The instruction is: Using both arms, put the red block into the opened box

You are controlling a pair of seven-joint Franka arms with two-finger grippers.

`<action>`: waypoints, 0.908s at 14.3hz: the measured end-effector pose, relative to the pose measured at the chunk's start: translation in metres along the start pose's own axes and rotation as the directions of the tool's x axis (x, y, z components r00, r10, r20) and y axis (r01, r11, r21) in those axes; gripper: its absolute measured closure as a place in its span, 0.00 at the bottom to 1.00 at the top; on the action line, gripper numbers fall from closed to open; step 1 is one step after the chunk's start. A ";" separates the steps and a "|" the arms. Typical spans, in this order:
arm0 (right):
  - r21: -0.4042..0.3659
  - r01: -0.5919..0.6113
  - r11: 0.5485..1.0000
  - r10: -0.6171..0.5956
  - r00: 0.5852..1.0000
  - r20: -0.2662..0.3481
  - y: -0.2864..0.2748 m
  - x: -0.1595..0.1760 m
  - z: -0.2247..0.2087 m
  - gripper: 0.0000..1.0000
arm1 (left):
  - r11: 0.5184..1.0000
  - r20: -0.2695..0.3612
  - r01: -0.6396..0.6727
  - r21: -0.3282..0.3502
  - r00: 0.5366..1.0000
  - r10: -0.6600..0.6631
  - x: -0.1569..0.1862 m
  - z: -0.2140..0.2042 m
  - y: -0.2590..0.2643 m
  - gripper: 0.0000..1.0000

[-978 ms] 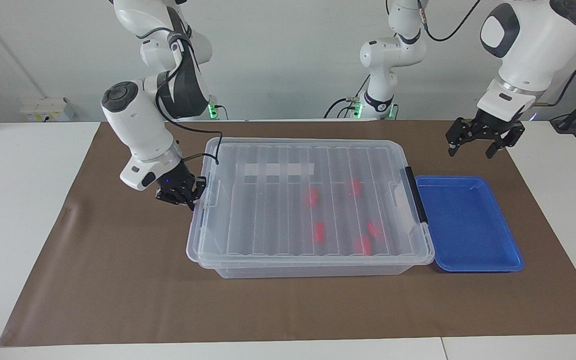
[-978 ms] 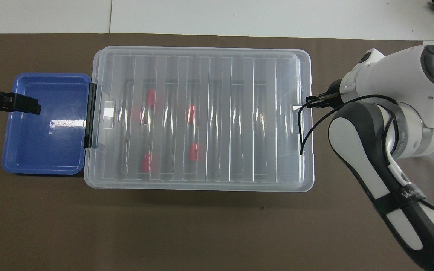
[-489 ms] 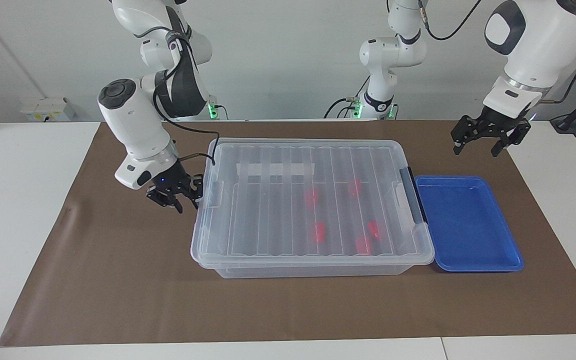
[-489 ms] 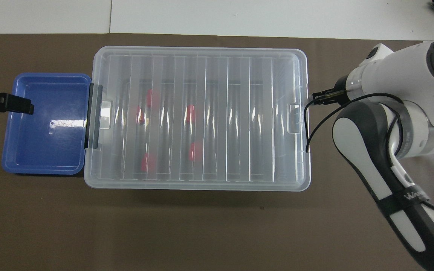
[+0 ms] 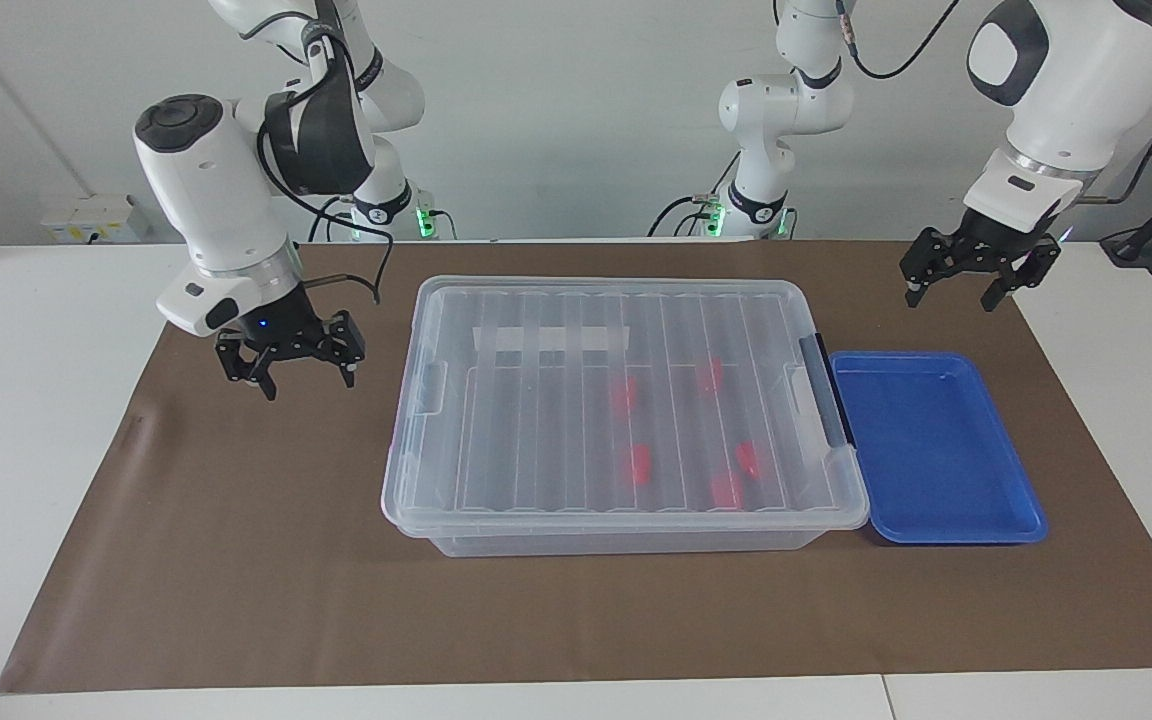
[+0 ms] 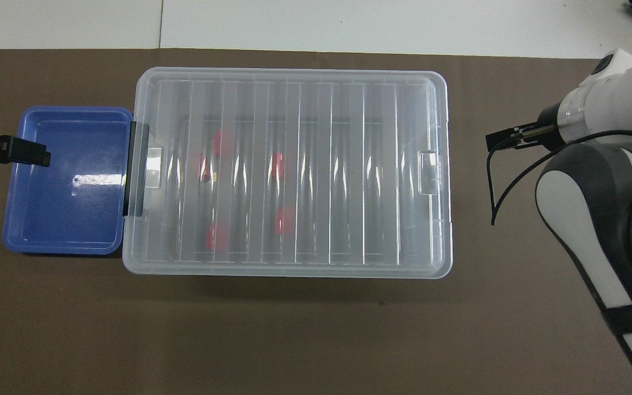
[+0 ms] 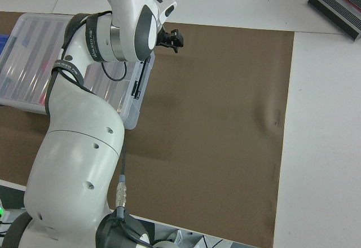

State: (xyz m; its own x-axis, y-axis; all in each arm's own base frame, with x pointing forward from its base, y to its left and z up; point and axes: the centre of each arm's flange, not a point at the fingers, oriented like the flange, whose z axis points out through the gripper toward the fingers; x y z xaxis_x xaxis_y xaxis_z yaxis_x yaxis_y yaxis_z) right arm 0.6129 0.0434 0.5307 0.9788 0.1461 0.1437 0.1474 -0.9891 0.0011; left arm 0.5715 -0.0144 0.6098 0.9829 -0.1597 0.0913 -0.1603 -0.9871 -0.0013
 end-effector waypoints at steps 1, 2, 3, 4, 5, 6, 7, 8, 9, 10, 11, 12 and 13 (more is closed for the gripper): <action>-0.005 -0.007 1.000 0.007 1.000 0.013 0.006 -0.003 -0.010 0.00 | 1.000 -0.001 0.000 0.000 1.000 0.000 0.000 -0.001 0.000 0.00; -0.011 -0.025 1.000 0.026 0.999 0.028 0.013 -0.006 -0.021 0.00 | 1.000 -0.001 0.000 0.000 1.000 0.000 0.000 -0.001 0.000 0.00; -0.016 -0.064 0.998 0.065 0.997 0.043 0.021 -0.009 -0.034 0.00 | 1.000 -0.001 0.001 0.000 1.000 -0.001 0.000 -0.001 0.000 0.00; -0.020 -0.107 0.994 0.108 0.993 0.057 0.028 -0.013 -0.049 0.00 | 1.000 -0.001 0.001 0.000 1.000 -0.001 0.000 -0.001 -0.001 0.00; -0.023 -0.140 0.990 0.141 0.987 0.073 0.033 -0.017 -0.064 0.00 | 1.000 -0.001 0.001 0.000 1.000 -0.001 0.000 -0.001 -0.001 0.00; -0.025 -0.163 0.986 0.165 0.982 0.091 0.037 -0.022 -0.079 0.00 | 1.000 -0.002 0.001 0.000 1.000 -0.001 -0.001 -0.001 -0.001 0.00; -0.027 -0.181 0.983 0.183 0.977 0.112 0.039 -0.029 -0.090 0.00 | 1.000 -0.003 0.001 0.001 1.000 -0.001 -0.001 -0.002 -0.001 0.00; -0.030 -0.197 0.980 0.200 0.971 0.134 0.039 -0.036 -0.101 0.00 | 1.000 -0.004 0.001 0.001 1.000 -0.001 -0.001 -0.002 -0.001 0.00; -0.032 -0.210 0.977 0.213 0.965 0.152 0.040 -0.043 -0.108 0.00 | 1.000 -0.005 0.001 0.001 1.000 -0.001 -0.001 -0.003 0.000 0.00; -0.035 -0.223 0.974 0.226 0.959 0.169 0.043 -0.050 -0.114 0.00 | 1.000 -0.005 0.000 0.001 1.000 0.000 -0.001 -0.003 0.000 0.00; -0.037 -0.235 0.971 0.238 0.955 0.179 0.049 -0.054 -0.117 0.00 | 1.000 -0.006 -0.001 0.001 1.000 0.001 -0.001 -0.004 0.001 0.00; -0.038 -0.245 0.969 0.248 0.952 0.181 0.054 -0.057 -0.118 0.00 | 1.000 -0.007 -0.001 0.001 1.000 0.001 -0.001 -0.004 0.001 0.00; -0.039 -0.251 0.967 0.254 0.950 0.182 0.057 -0.058 -0.118 0.00 | 1.000 -0.008 -0.001 0.001 1.000 0.001 -0.001 -0.004 0.001 0.00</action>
State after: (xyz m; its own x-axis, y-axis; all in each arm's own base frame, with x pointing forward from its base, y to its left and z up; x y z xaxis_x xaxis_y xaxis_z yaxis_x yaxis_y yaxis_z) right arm 0.5482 -0.0238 0.6392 0.9932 -0.1083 -0.0429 -0.1083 -0.9941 0.0036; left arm 0.5696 -0.0147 0.6138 0.9821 -0.1603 0.0990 -0.1609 -0.9870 -0.0023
